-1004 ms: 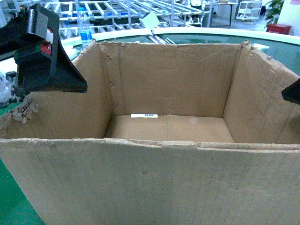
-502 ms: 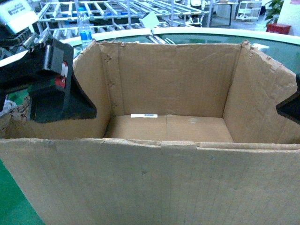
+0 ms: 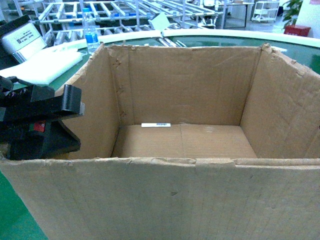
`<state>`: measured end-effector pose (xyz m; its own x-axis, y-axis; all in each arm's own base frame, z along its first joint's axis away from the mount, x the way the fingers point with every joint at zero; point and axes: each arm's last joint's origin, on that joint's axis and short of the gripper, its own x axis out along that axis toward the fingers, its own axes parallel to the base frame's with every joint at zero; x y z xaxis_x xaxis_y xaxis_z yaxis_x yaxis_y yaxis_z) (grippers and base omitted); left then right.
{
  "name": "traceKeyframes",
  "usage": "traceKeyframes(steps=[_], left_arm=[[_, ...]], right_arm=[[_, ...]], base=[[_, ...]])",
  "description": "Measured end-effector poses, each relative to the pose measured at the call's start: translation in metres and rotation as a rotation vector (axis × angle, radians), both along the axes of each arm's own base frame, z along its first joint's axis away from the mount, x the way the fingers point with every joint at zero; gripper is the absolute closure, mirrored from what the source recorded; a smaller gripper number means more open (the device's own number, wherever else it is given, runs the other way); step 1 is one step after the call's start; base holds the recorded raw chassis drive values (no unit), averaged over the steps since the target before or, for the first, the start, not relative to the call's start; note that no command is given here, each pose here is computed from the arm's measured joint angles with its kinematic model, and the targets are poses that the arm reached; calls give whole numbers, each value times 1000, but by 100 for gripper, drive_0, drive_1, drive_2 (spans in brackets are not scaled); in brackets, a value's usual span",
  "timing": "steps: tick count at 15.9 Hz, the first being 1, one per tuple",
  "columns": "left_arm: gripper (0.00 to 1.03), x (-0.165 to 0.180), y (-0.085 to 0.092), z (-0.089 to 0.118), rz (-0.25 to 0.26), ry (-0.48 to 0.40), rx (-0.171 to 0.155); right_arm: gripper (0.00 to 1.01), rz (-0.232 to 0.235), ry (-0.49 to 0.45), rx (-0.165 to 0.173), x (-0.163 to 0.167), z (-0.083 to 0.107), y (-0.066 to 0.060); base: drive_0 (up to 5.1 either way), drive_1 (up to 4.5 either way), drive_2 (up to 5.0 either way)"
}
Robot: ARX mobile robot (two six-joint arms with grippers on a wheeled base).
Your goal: Sort boxes to right shelf from conveyor
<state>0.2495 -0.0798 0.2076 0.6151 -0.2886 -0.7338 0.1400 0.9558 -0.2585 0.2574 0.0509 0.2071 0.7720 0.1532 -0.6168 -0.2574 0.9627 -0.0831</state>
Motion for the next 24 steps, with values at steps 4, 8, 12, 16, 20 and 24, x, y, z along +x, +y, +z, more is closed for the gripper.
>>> traceKeyframes(steps=[4, 8, 12, 16, 20, 24], left_arm=[[99, -4, -5, 1, 35, -14, 22], [99, -5, -6, 23, 42, -106, 34], [99, -2, -6, 65, 44, -243, 13], [99, -9, -12, 93, 41, -335, 34], [99, -9, -12, 93, 40, -334, 35], [99, -9, -12, 92, 39, -330, 38]], right_arm=[[96, -15, -22, 30, -2, 1, 1], [96, -28, -111, 51, 0, 25, -2], [96, -36, -253, 80, 3, 72, -5], [96, -42, -355, 78, -8, 100, -8], [96, -39, -354, 75, -8, 99, -8], [96, -40, -350, 73, -8, 99, -8]], base=[[0, 0, 0], [0, 0, 0], [0, 0, 0], [0, 0, 0], [0, 0, 0], [-87, -222, 305]])
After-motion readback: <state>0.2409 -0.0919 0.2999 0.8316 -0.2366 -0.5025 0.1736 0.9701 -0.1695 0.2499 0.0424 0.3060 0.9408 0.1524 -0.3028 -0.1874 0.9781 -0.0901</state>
